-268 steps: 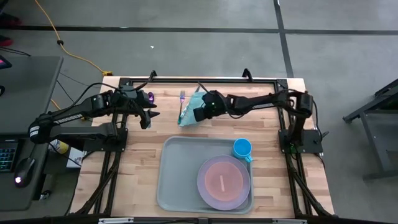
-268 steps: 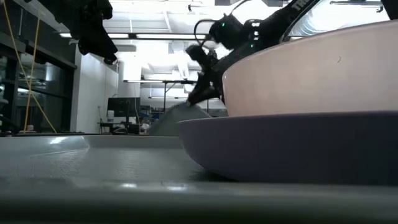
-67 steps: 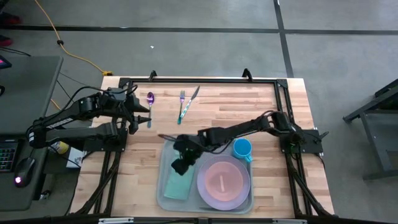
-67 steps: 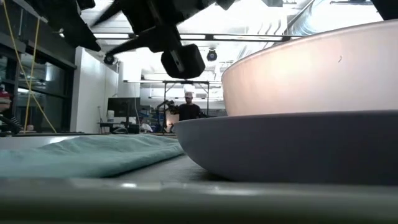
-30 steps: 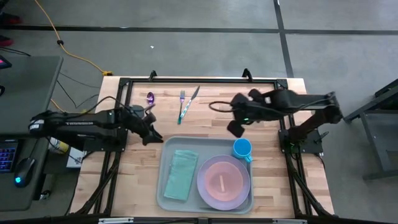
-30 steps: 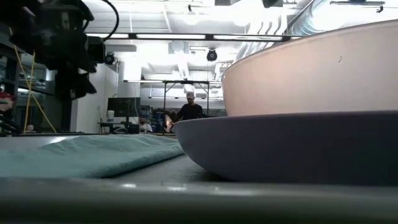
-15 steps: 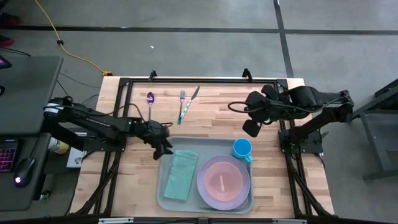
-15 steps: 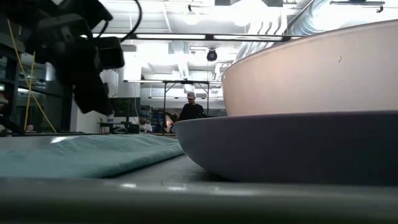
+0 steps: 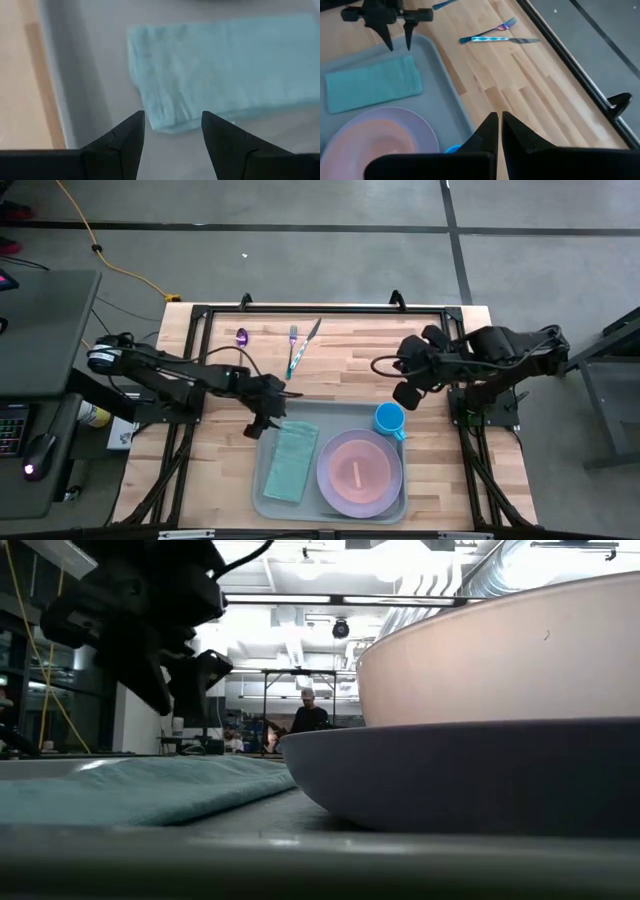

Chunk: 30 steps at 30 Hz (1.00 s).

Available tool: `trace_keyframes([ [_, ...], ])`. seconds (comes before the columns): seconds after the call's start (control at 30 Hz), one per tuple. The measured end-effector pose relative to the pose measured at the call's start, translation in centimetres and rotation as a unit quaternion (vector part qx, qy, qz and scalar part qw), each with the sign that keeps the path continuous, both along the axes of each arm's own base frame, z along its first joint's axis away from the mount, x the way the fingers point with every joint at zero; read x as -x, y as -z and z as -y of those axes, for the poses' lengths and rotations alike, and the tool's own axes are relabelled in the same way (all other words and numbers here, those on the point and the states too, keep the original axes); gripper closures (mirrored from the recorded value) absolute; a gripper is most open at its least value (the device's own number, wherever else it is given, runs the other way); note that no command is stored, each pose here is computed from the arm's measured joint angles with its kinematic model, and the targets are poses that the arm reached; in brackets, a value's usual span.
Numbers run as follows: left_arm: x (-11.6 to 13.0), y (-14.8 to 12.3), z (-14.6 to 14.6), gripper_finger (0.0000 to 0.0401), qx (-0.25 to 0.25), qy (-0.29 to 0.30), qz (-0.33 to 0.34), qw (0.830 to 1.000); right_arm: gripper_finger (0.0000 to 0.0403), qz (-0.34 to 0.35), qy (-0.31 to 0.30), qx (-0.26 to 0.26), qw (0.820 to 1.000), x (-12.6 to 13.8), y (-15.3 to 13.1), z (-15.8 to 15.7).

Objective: Set up tray
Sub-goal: Put the blue napkin on the gray tray to the left of the purple plate

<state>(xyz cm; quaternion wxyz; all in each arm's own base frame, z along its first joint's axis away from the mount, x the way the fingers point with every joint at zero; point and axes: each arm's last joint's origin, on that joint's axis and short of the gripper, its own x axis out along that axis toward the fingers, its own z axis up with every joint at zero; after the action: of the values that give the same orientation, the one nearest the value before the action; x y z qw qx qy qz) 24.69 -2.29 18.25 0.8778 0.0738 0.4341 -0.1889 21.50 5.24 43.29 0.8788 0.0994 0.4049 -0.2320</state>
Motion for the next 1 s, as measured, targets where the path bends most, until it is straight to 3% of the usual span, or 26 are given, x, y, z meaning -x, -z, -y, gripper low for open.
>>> trace_keyframes([
  [0.13,-0.9,0.0,0.2,0.0174,-0.003,0.047,0.003,0.999,0.0403,0.012,0.011,-0.006,1.0,0.1,0.0,-0.5],
  [0.33,-1.9,1.6,0.3,0.0174,-0.004,0.061,-0.024,0.998,0.0403,0.028,0.03,-0.018,0.999,0.3,-0.1,-1.2],
  [0.53,-2.4,3.0,0.3,0.0174,0.001,0.046,-0.048,0.998,0.0403,0.043,0.043,-0.022,0.998,0.5,-0.1,-1.7],
  [0.73,-2.4,3.2,0.0,0.0174,-0.047,0.015,-0.055,0.997,0.0403,0.05,0.048,-0.023,0.997,0.6,-0.1,-1.9],
  [1.0,-2.7,3.0,0.0,0.0174,-0.02,-0.023,-0.047,0.998,0.0403,0.048,0.044,-0.02,0.998,0.6,-0.1,-2.0],
])
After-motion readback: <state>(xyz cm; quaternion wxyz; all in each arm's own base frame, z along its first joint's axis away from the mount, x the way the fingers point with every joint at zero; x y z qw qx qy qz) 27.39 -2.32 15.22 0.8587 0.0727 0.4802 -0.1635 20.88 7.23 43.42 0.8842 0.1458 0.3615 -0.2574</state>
